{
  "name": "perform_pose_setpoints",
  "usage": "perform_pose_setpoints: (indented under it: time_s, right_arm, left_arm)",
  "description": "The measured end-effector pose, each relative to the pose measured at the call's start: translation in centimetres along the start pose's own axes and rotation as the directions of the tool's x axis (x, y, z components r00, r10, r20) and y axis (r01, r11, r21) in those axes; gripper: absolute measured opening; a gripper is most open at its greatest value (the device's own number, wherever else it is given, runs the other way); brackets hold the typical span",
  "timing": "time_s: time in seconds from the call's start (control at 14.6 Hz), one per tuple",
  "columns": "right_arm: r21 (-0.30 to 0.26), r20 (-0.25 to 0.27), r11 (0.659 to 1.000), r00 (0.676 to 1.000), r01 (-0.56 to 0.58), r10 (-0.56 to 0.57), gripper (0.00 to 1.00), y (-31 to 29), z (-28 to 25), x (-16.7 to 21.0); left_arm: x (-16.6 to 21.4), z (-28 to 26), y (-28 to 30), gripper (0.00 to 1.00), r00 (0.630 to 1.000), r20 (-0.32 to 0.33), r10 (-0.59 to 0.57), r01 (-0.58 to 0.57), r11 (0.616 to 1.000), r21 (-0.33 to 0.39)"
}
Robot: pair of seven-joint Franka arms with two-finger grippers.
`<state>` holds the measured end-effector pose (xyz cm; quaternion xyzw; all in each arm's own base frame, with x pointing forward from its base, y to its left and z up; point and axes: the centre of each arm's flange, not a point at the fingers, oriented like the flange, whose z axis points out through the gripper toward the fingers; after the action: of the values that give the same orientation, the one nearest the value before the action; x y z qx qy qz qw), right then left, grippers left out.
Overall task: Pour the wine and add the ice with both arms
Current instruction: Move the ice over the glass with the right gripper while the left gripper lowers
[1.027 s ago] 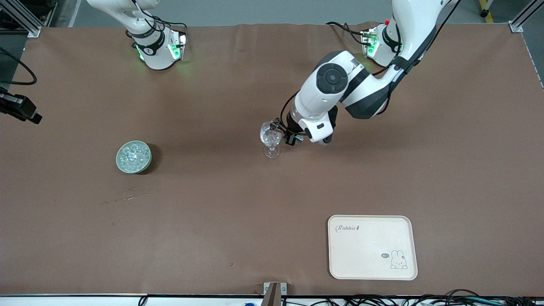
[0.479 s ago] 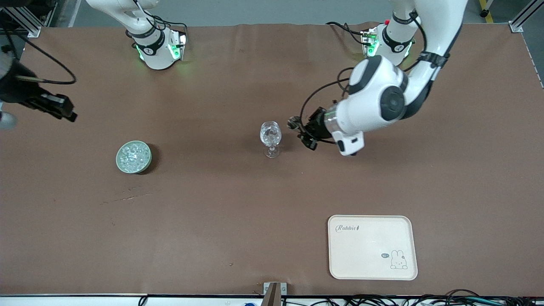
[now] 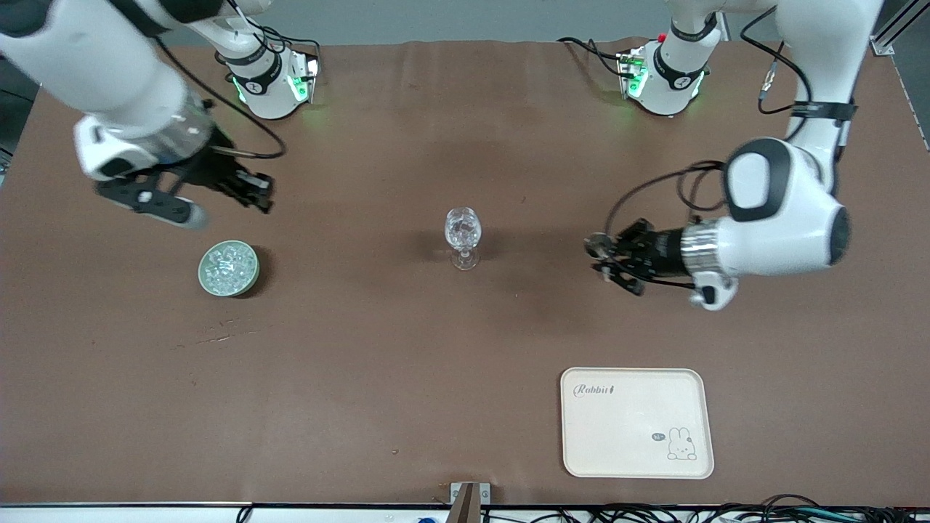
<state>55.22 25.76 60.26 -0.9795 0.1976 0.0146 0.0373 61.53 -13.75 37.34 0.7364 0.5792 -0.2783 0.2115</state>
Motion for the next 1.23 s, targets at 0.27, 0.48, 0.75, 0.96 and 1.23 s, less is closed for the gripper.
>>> perform_pose_setpoints:
  time_s: [0.27,0.48,0.75,0.96,1.23]
  right_arm:
    - [0.034,0.029,0.996,0.996,-0.084,0.083,0.31,-6.7,4.6,-3.9]
    - [0.025,0.029,0.993,0.993,-0.118,0.117,0.31,-10.8,8.6,-7.2]
    - [0.008,-0.004,0.989,0.989,-0.150,0.150,0.31,-14.5,13.3,-10.7]
    - [-0.011,-0.027,0.986,0.986,-0.164,0.163,0.31,-16.4,17.1,-12.4]
    - [-0.033,-0.022,0.987,0.988,-0.156,0.155,0.31,-17.7,20.9,-13.3]
  left_arm:
    - [11.4,-5.5,-1.5,0.22,0.996,0.075,-0.047,0.055,0.993,-0.109]
    - [18.4,-7.9,-3.0,0.22,0.982,0.157,-0.109,0.137,0.973,-0.185]
    - [25.7,-10.6,-5.1,0.22,0.961,0.258,-0.097,0.145,0.975,-0.171]
    - [30.9,-10.7,-6.9,0.22,0.962,0.270,-0.045,0.105,0.972,-0.210]
    - [35.8,-10.9,-9.0,0.22,0.963,0.256,-0.081,0.150,0.954,-0.260]
